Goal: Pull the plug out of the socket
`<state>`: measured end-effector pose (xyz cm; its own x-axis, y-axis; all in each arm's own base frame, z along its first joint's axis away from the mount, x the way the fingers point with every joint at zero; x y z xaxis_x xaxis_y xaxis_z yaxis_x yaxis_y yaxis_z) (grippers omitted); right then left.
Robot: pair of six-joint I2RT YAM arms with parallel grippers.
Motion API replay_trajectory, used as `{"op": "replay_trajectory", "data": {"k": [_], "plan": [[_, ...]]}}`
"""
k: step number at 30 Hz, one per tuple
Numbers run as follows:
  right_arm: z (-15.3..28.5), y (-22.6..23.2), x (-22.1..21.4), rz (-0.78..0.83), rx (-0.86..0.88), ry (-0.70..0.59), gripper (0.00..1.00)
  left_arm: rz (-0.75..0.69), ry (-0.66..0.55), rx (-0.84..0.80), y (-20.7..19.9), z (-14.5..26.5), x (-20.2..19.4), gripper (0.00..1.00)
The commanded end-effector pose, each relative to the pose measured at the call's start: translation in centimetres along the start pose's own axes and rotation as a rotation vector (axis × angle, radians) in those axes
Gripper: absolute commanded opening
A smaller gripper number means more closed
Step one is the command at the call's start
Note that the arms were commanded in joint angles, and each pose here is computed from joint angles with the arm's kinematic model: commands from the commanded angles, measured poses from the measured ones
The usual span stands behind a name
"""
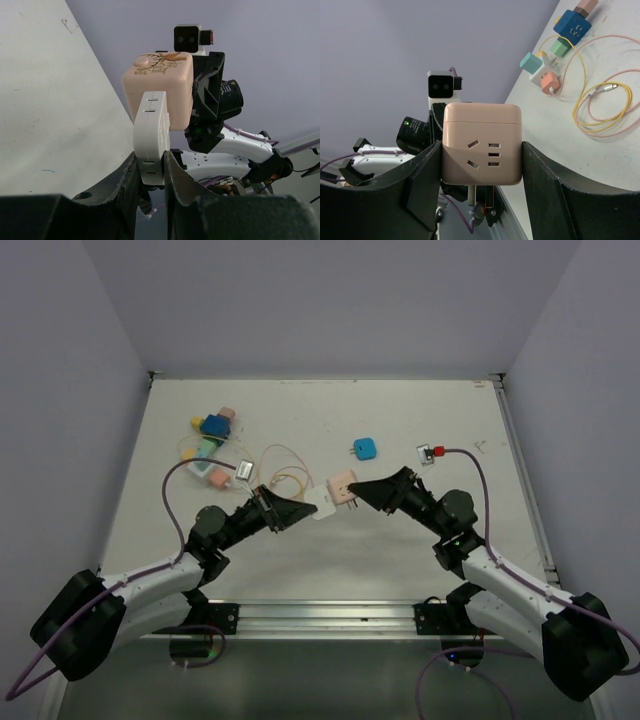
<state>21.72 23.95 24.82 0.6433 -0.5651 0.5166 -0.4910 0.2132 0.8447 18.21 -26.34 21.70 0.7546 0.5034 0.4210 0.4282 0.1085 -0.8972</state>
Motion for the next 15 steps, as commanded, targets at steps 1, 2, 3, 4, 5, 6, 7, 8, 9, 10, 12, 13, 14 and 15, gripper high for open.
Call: {"op": "replay_trajectory", "data": {"k": [1,2,3,4,5,6,7,8,9,10,12,13,14,15], "plan": [[-0.1,5.7,2.9,0.007,0.211,-0.101,0.00,-0.034,0.030,-0.068,-0.2,0.3,-0.9,0.19],[-0.1,5.7,2.9,0.007,0.211,-0.101,0.00,-0.030,0.032,-0.073,-0.1,0.3,-1.0,0.19],[0.0,5.8,3.0,0.011,0.215,-0.103,0.00,-0.032,0.034,-0.104,-0.7,0.3,-1.0,0.19],[0.0,5.9,3.0,0.016,0.217,-0.102,0.00,-0.024,0.043,-0.100,-0.4,0.2,-1.2,0.19],[-0.1,5.9,3.0,0.020,0.216,-0.101,0.00,-0.022,0.046,-0.105,-0.4,0.2,-1.3,0.15],[-0.1,5.7,2.9,0.018,0.205,-0.096,0.00,-0.016,0.058,-0.114,-0.5,0.2,-1.5,0.12],[-0.2,5.7,2.9,0.023,0.204,-0.095,0.00,-0.022,0.054,-0.131,-0.8,0.2,-1.4,0.09],[-0.2,5.5,2.8,0.026,0.199,-0.086,0.00,-0.021,0.055,-0.138,-0.9,0.2,-1.4,0.03],[-0.4,5.3,2.6,0.027,0.181,-0.067,0.00,-0.023,0.055,-0.142,-1.0,0.2,-1.4,0.00],[-0.5,5.0,2.3,0.042,0.168,-0.051,0.00,-0.030,0.049,-0.150,-1.3,0.3,-1.3,0.00],[-0.6,4.1,1.4,0.040,0.121,0.009,0.00,-0.044,0.038,-0.150,-1.5,0.3,-1.0,0.00],[-0.7,4.1,1.3,0.056,0.119,0.023,0.00,-0.051,0.037,-0.142,-1.5,0.4,-1.0,0.00],[-0.7,4.0,1.2,0.054,0.114,0.032,0.00,-0.058,0.033,-0.142,-1.6,0.4,-0.9,0.00],[-0.7,4.0,0.9,0.054,0.113,0.049,0.00,-0.065,0.031,-0.121,-1.2,0.4,-0.9,0.00]]}}
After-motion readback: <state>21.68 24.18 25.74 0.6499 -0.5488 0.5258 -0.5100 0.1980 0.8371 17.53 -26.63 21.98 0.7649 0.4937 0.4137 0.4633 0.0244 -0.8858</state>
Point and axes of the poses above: each gripper's point midway between its finger pads, its own z axis back along the fingers, its own y axis along the line the jaws close on, x = y × z, the point moved 1 cm from there along z, back along the fingers, and after that the axes turned 1 degree about z, right-handed, at the moved point
